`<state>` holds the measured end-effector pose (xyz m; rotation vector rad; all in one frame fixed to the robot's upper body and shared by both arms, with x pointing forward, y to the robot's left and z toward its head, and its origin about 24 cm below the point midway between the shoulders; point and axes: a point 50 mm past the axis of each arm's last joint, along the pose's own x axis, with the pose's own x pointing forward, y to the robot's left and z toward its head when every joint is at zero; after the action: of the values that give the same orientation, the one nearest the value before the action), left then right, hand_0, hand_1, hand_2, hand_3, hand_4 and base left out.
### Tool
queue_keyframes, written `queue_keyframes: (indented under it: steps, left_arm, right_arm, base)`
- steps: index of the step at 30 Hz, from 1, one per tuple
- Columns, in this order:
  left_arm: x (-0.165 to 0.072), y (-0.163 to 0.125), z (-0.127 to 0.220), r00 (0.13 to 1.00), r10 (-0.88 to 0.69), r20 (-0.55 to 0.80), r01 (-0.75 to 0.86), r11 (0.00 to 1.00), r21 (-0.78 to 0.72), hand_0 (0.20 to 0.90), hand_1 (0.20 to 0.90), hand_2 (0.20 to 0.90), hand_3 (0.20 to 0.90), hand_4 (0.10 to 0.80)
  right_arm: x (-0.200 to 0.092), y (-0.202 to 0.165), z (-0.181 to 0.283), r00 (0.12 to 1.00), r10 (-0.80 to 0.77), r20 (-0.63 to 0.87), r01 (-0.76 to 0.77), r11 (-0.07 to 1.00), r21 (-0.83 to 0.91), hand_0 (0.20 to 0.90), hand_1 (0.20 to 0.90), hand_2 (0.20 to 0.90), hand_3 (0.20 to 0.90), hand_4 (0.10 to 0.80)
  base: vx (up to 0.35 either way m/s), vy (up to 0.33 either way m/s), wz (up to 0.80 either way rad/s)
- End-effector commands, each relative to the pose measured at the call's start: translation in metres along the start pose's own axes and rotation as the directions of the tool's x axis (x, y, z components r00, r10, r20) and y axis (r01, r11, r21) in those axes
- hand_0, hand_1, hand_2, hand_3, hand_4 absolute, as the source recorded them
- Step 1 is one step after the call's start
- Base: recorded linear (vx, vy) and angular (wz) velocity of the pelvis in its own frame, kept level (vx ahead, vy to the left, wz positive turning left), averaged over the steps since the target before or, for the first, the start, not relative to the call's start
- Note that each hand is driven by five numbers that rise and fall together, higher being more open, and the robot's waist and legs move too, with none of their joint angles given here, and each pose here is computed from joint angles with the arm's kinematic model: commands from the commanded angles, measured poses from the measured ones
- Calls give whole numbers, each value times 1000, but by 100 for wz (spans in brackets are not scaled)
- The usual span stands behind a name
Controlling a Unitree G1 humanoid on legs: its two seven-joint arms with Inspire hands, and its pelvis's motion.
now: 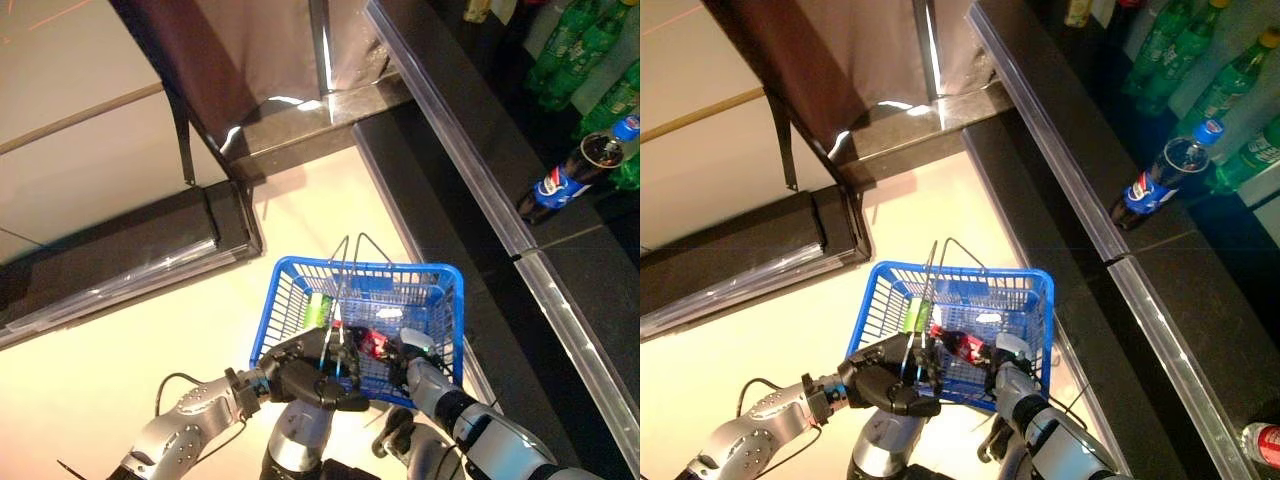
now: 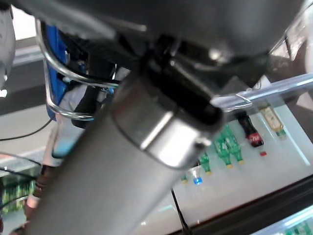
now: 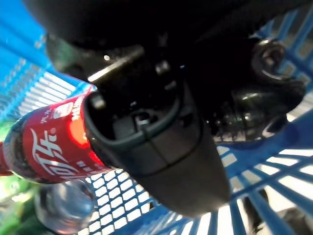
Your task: Pick up the drink and place into the basket.
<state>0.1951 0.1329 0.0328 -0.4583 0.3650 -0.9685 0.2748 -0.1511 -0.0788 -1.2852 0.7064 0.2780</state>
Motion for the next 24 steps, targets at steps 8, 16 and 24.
queue_keyframes:
  steps: [8, 16, 24]
  left_arm:
    - [11, -100, 102, 639, -601, 480, 465, 799, 382, 300, 300, 300, 200, 100]
    - [7, -90, 106, 676, -545, 496, 418, 838, 351, 300, 300, 300, 200, 100]
    - [0, -60, 102, 754, -380, 535, 260, 922, 288, 300, 300, 300, 200, 100]
  right_arm:
    - [-1, 17, -31, 992, 39, -123, -30, 997, 75, 900, 900, 900, 900, 800]
    - [-2, -6, -14, 995, -104, -11, 103, 956, 276, 900, 900, 900, 900, 800]
    - [-37, -47, 9, 928, -310, 205, 191, 871, 452, 900, 900, 900, 900, 800]
  base:
    - [15, 6, 1]
    - [0, 0, 0]
    - [-27, -18, -6]
